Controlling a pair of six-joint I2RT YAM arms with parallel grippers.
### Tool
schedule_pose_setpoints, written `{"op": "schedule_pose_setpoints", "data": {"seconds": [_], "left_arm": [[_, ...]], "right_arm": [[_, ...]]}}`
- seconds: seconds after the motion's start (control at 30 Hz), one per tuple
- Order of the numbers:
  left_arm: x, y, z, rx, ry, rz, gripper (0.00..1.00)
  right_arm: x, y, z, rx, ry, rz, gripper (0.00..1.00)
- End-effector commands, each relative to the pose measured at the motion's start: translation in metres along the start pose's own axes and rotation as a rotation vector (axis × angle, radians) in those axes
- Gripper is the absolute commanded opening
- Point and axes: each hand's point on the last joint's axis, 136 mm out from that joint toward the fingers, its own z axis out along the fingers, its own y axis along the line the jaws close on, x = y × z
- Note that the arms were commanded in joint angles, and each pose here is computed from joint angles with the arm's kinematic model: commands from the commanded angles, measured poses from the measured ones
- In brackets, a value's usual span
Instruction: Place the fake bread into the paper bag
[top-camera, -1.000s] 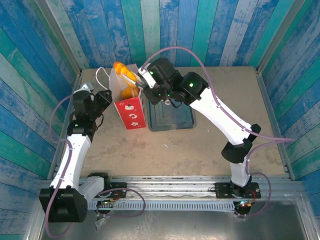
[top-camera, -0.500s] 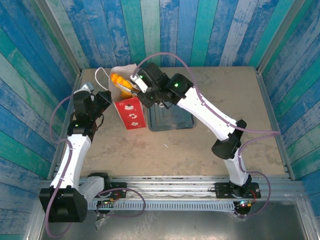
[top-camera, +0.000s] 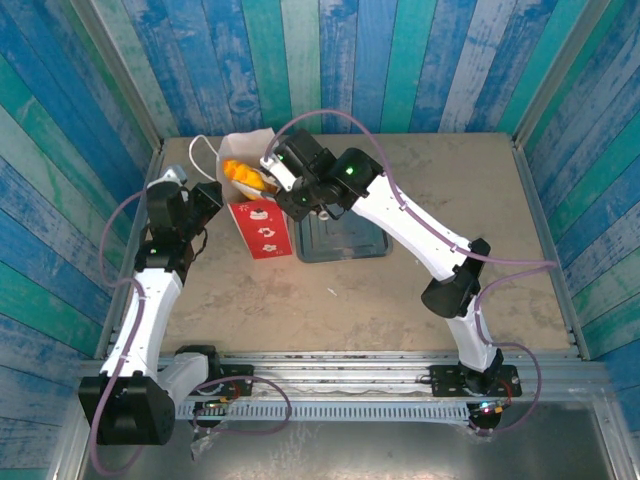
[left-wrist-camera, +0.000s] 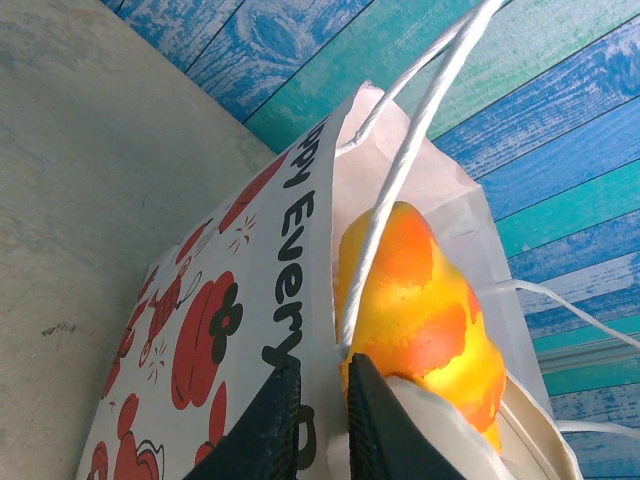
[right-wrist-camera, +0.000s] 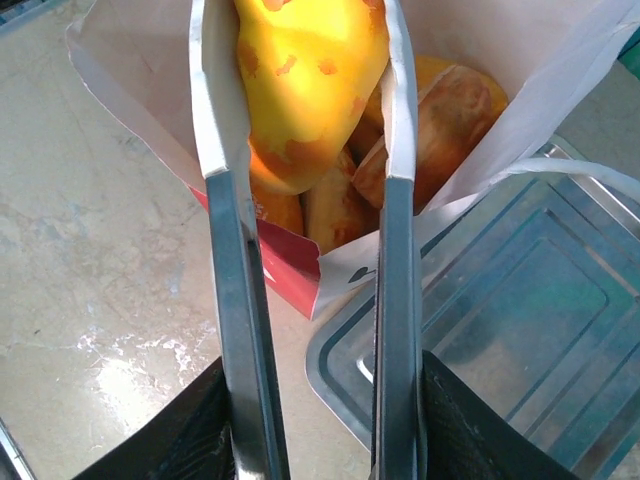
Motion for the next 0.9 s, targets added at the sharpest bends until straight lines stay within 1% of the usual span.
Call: {"op": "schedule_pose_setpoints", "data": {"seconds": [0.0,0.33,0.5,0.53,0.63,0.73,0.87], "left_arm": [[-0.001,0.002,-0.005,-0.003,-0.016,0.013,0.18],[-0.001,0.001,-0.005,0.000,-0.015,0.013,0.17],[-0.001,0.001,-0.005,0.003,-0.013,0.012,0.17],[-0.001,0.000,-0.005,0.007,-0.013,0.011,0.18],[-0.001,-0.007,-0.006,0.039,-0.007,0.011,0.28],[-0.002,-0.016,-0.008,0.074,-0.001,0.004,0.34],[-0.007,-0.025,-0.015,0.101,-0.011,0.011,0.40]], "right_arm": [[-0.010,0.002,-0.009,-0.009,-0.035,0.005,0.48],[-0.015,-0.007,-0.019,0.021,-0.060,0.019,0.56],[-0.021,-0.011,-0.027,0.034,-0.084,0.028,0.56],[-0.022,-0.011,-0.030,0.036,-0.092,0.029,0.56],[-0.027,-0.014,-0.041,0.051,-0.117,0.034,0.55],[-0.032,-0.018,-0.057,0.059,-0.152,0.042,0.54],[-0.038,-0.020,-0.082,0.058,-0.209,0.055,0.54]]}}
